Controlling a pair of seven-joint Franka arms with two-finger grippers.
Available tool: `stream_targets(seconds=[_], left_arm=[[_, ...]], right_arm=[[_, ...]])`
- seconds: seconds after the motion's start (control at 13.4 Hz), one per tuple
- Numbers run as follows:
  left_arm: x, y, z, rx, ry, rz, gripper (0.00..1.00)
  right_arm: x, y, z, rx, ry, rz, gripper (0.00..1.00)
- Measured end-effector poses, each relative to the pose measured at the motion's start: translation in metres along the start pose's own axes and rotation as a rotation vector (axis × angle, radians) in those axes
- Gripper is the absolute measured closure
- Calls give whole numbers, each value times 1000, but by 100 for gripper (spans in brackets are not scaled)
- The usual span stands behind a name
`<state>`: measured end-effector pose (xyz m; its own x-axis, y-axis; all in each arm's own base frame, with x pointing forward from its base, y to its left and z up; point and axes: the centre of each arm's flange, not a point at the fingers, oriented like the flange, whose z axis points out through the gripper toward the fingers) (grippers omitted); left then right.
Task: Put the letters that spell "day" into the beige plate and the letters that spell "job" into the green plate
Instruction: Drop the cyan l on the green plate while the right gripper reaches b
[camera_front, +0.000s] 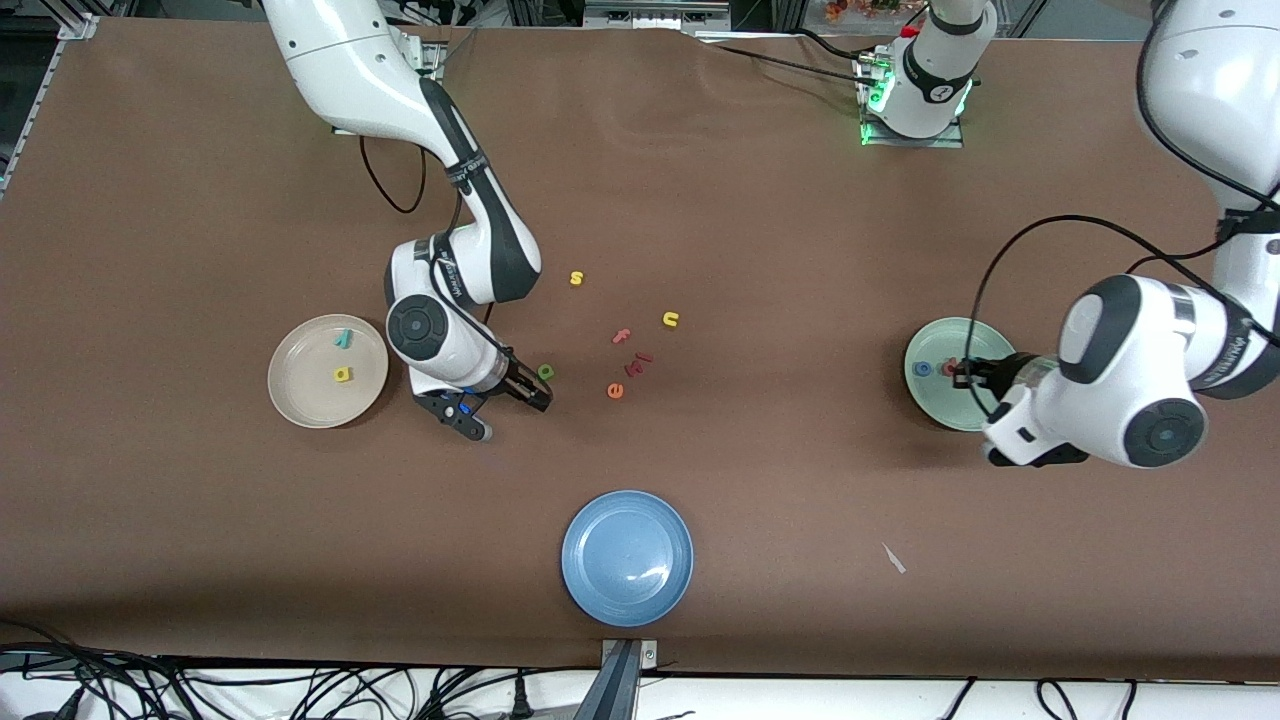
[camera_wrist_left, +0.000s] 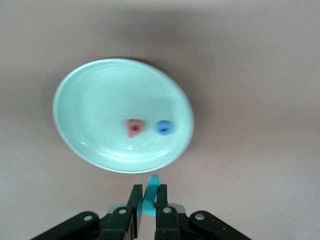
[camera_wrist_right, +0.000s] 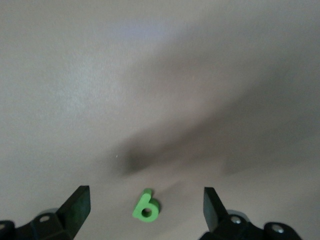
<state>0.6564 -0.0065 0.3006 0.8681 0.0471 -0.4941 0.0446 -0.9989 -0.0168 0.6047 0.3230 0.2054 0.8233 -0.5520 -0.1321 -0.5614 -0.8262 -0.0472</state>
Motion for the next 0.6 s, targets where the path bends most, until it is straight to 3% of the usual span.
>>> stream_targets(seconds=[0.22,0.45,0.6], left_arm=[[10,-36,29,9,14,31,88],[23,-46,66,-14,41,38,88],[27,-51,85,10,29,45,88]], right_arm=[[-16,-14,12,-6,-5,43,0],[-25,-20,15,-7,-4,74,0],[-27,-19,17,-14,-8,86,0]])
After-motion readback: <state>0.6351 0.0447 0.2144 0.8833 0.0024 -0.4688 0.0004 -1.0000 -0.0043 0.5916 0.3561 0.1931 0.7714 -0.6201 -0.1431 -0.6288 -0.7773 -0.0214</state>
